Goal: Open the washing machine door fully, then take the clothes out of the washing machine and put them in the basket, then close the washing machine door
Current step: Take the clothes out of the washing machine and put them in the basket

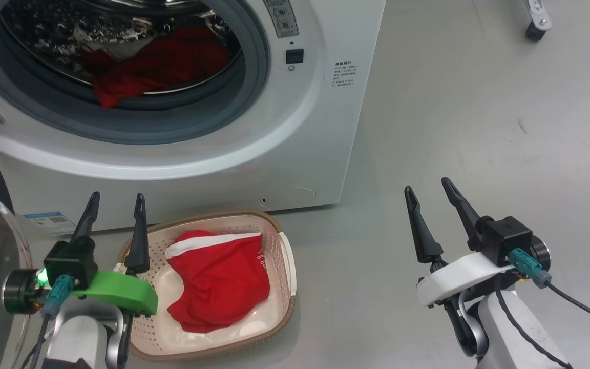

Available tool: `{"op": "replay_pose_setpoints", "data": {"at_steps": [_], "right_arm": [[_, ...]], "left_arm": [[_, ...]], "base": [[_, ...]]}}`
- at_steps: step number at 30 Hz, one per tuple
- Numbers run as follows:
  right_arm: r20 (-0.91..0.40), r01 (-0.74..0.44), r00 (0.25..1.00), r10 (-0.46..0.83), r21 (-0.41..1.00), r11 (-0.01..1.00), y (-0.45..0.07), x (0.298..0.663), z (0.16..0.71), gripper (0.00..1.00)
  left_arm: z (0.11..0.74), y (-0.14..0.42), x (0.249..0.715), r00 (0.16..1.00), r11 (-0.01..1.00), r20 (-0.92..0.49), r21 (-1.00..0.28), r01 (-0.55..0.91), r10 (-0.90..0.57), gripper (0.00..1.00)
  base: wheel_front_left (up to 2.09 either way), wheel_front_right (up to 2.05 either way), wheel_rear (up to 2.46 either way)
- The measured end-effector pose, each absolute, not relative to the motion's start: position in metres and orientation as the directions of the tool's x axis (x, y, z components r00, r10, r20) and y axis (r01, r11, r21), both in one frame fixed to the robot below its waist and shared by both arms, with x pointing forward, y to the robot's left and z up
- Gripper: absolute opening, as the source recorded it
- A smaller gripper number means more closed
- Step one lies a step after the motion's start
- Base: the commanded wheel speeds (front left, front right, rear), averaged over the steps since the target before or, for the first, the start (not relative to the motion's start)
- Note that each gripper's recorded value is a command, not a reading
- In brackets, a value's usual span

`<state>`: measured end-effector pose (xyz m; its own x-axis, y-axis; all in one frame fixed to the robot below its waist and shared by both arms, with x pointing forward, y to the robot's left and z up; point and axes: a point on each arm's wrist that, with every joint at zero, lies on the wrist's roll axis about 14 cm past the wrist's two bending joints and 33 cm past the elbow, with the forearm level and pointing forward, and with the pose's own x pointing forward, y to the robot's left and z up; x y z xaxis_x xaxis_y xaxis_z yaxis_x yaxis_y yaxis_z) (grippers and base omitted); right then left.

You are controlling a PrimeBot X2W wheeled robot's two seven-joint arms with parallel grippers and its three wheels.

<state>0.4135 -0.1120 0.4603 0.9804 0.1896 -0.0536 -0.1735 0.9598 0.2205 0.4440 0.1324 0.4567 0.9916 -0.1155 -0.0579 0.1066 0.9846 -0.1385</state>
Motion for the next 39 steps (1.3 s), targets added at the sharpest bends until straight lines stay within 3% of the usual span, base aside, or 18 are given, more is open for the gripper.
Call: {"op": "replay_pose_setpoints", "data": {"at_steps": [22,39], "right_arm": [[-0.017,-0.159,0.986,0.167,0.216,0.963,-0.118,0.368,0.477,1.00],[-0.009,-0.162,0.986,0.168,0.219,0.962,-0.117,0.365,0.479,1.00]], "left_arm": [[0.453,0.142,0.366,0.992,0.990,-0.093,-0.123,0.071,-0.083,1.00],[0.458,0.141,0.358,0.994,0.990,-0.079,-0.123,0.066,-0.076,1.00]], "base": [[0.00,0.00,0.00],[0.00,0.00,0.00]]}}
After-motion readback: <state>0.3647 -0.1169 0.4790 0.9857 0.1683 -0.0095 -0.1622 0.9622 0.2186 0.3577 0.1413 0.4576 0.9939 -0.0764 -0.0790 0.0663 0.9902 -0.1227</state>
